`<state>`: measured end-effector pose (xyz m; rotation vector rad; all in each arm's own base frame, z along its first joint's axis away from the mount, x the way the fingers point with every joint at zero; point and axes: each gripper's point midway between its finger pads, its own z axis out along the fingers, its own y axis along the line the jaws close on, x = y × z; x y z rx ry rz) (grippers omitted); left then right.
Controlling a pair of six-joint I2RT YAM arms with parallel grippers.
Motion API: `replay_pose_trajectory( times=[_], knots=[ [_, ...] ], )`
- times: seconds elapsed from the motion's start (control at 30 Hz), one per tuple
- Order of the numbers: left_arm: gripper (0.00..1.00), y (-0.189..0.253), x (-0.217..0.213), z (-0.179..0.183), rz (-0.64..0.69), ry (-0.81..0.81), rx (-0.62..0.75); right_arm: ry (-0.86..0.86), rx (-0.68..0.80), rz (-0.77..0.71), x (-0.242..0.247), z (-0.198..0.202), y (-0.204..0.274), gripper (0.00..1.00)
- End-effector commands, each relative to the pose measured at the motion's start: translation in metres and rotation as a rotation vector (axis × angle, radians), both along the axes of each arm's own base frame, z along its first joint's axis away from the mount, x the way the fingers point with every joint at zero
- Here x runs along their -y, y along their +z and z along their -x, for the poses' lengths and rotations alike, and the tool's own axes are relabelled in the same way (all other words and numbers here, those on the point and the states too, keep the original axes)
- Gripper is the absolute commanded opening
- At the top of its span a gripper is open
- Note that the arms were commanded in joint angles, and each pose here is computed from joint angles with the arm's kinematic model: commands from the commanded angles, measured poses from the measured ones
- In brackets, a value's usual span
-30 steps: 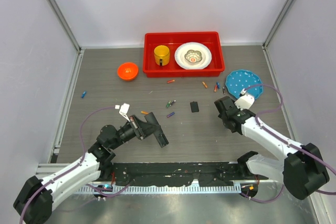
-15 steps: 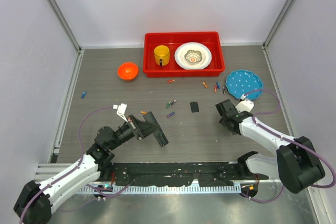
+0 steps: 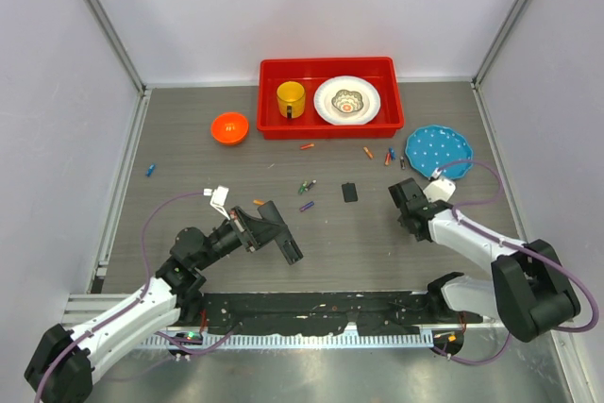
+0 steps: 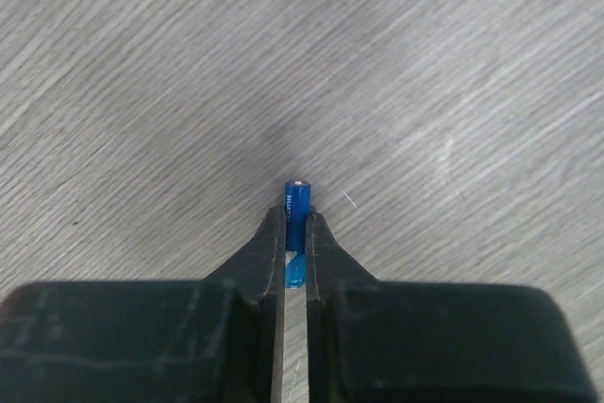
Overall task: Load the batteries into the remote control
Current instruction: Adjust the battery at the center of the board.
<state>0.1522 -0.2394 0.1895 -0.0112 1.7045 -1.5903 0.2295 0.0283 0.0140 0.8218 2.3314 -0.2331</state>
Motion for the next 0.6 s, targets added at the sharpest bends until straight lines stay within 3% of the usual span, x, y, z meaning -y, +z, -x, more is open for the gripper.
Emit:
replay_pose_trajectory(
  times=[0.0,0.1,0.23,0.4,0.57],
  knots=[
    [0.0,-0.011,-0.002,0.003,0.001,0.001,-0.005,0.072,-0.066,-0.082,-0.019,0.005,-0.018,0.01],
    [0.0,-0.012,-0.002,0.002,-0.001,0.006,-0.007,0.139,-0.048,-0.144,-0.034,0.001,-0.015,0.01],
    [0.0,-0.016,-0.002,0.001,-0.014,0.008,-0.014,0.32,0.118,-0.256,-0.073,-0.018,0.016,0.01],
    [0.0,-0.022,-0.001,0.001,-0.032,0.005,-0.032,0.521,0.131,-0.227,-0.103,-0.018,0.03,0.01],
    [0.0,-0.026,-0.003,-0.003,-0.043,0.026,-0.05,0.621,0.008,-0.093,-0.117,-0.015,0.023,0.01]
  ],
)
